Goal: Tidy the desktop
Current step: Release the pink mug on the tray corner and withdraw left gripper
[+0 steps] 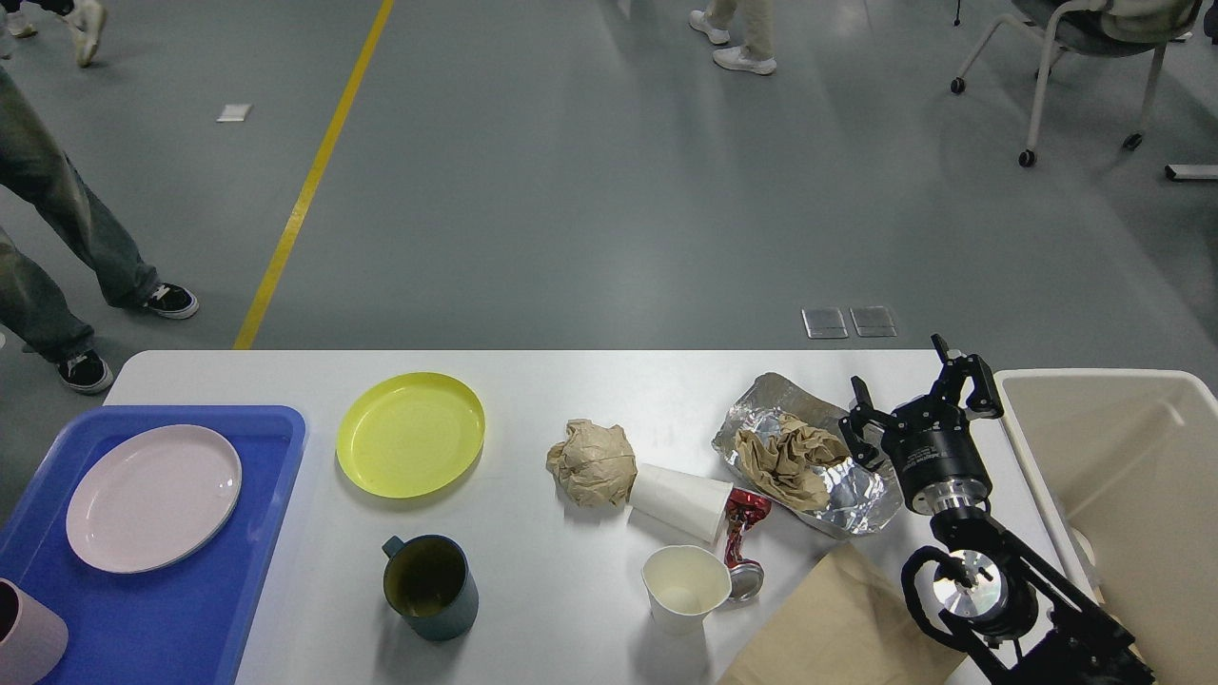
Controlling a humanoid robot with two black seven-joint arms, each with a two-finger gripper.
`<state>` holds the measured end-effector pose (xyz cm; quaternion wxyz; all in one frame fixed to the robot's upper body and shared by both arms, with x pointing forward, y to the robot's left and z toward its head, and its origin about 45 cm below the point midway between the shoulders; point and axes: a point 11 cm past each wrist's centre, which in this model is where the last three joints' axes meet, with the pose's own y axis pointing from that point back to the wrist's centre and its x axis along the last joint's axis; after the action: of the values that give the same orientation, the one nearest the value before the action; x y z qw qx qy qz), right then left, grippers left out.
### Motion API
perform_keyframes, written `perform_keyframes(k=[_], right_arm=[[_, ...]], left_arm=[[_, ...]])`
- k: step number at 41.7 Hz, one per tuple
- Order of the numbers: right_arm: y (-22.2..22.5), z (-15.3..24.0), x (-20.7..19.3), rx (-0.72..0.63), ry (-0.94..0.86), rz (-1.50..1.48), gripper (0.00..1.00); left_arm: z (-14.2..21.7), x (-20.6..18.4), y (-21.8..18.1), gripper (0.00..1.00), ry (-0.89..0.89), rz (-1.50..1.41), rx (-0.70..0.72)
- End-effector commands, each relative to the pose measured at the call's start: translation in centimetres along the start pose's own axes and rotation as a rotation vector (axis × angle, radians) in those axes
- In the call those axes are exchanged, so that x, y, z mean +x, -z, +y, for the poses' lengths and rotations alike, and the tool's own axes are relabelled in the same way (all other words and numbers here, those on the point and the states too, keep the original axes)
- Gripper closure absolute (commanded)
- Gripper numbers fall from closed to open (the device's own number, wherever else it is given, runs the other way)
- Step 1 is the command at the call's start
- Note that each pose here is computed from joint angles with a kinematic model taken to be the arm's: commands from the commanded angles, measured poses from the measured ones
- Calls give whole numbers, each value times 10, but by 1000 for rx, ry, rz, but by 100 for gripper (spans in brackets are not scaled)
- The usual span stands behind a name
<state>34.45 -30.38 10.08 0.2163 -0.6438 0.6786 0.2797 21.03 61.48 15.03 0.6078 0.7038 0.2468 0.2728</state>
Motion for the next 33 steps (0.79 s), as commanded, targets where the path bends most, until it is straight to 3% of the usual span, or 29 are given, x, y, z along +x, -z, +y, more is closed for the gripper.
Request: perform_keyframes(k=[1, 7, 8, 12, 14, 25, 33], right_arm=[[0, 0, 0, 0, 0, 0, 0], [0, 0, 0, 0, 0, 0, 0], [0, 0, 0, 0, 0, 0, 0], [0, 0, 0, 0, 0, 0, 0], [0, 0, 0, 0, 0, 0, 0], [0, 0, 0, 0, 0, 0, 0], [0, 0, 0, 0, 0, 0, 0]], left_arm=[[-1, 0, 2, 95, -5, 4, 2], [-1, 3, 1, 81, -32, 8, -6], [-1, 6, -1, 70, -61, 13, -19], [-2, 14, -3, 46, -147, 20, -36], [-2, 18, -2, 29, -196, 24, -40], [-10, 3, -2, 9, -143, 22, -45], [-2, 1, 9, 6, -130, 24, -20]])
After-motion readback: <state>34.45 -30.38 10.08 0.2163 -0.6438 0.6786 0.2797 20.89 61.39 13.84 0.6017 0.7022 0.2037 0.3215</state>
